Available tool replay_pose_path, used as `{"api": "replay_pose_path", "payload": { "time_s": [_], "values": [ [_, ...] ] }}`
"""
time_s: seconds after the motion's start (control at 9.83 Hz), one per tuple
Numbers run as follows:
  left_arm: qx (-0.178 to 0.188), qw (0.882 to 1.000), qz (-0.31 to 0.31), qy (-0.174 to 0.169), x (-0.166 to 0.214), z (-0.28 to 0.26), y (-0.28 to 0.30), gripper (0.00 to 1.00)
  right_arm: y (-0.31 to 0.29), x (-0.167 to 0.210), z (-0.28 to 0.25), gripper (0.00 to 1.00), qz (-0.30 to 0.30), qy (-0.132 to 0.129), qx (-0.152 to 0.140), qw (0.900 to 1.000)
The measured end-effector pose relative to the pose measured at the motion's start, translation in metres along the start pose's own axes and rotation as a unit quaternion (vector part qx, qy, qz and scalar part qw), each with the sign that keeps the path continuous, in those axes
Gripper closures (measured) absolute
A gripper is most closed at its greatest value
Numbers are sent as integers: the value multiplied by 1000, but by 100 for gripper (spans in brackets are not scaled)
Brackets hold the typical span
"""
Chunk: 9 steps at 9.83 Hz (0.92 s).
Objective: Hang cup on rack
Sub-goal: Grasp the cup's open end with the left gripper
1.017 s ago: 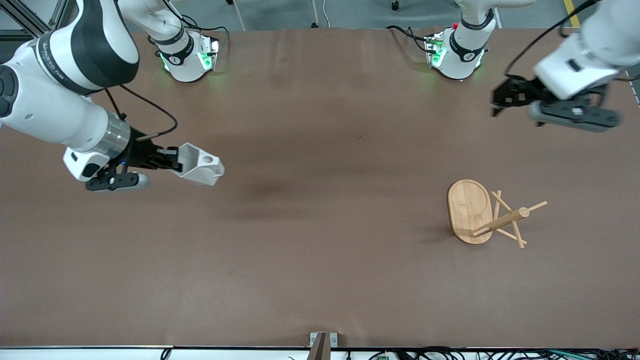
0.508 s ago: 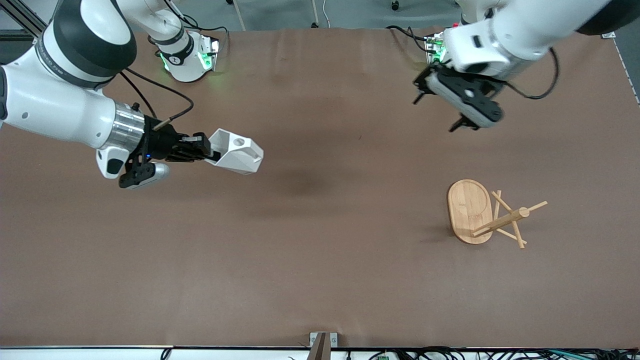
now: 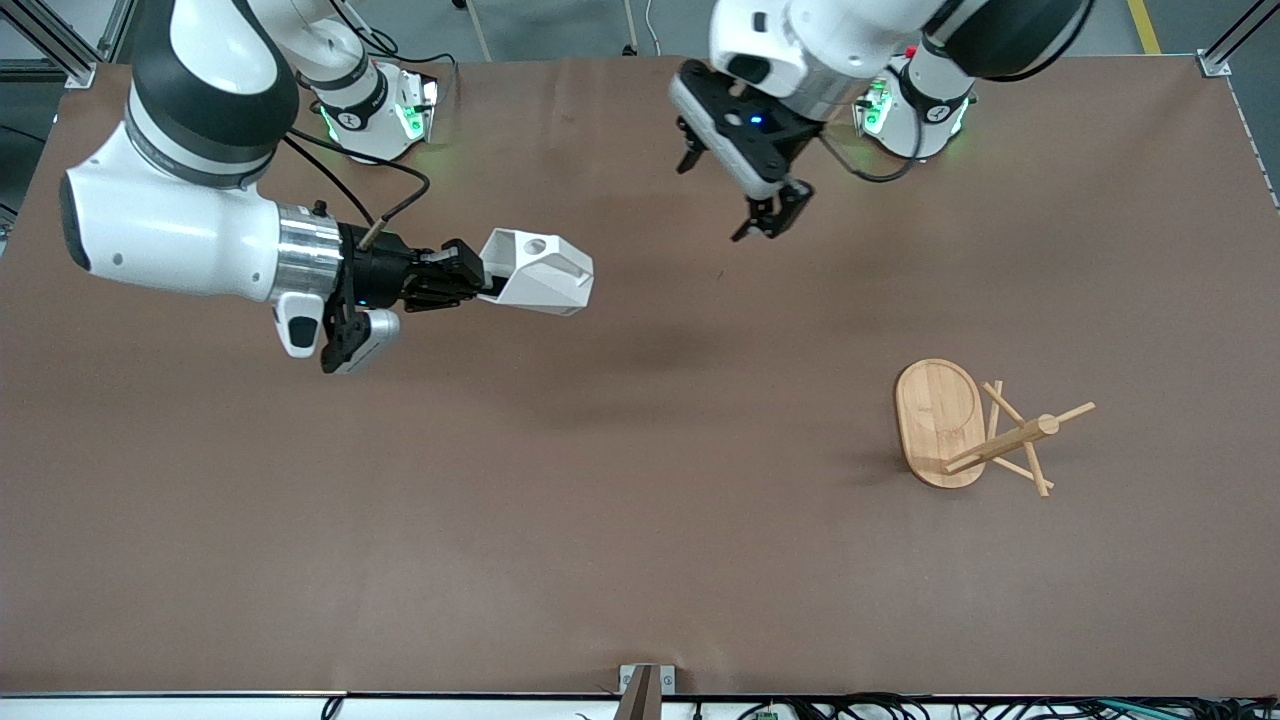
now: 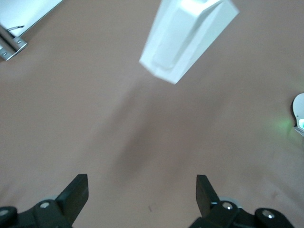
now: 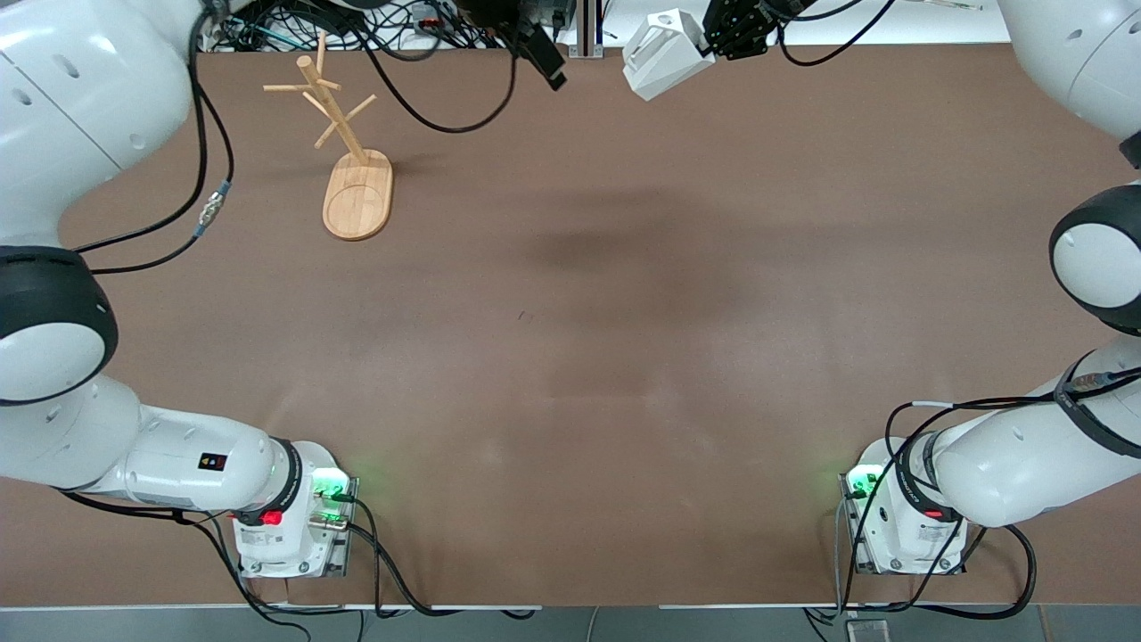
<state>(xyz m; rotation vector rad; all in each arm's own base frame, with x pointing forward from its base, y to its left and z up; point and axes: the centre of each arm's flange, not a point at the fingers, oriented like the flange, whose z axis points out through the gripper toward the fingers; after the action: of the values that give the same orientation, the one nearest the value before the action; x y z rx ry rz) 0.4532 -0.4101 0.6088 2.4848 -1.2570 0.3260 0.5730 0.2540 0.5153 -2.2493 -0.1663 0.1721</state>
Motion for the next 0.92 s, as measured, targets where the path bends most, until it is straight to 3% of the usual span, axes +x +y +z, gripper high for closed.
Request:
{"api": "replay_pose_path", "payload": {
  "time_s": [0.2,0.41,0.71,0.92],
  "values": [
    [-10,999,50,8,7,12,14,0,-1,-3,11,96,0,-15,22,1000],
    [-7,994,104,23,11,14,15,0,-12,-8,28,96,8,-30,62,998],
    [-14,991,125,33,17,28,17,0,-18,-24,52,96,-5,-83,96,992],
    [-21,991,126,32,19,37,18,0,-18,-26,56,96,-8,-92,105,990]
  ]
}}
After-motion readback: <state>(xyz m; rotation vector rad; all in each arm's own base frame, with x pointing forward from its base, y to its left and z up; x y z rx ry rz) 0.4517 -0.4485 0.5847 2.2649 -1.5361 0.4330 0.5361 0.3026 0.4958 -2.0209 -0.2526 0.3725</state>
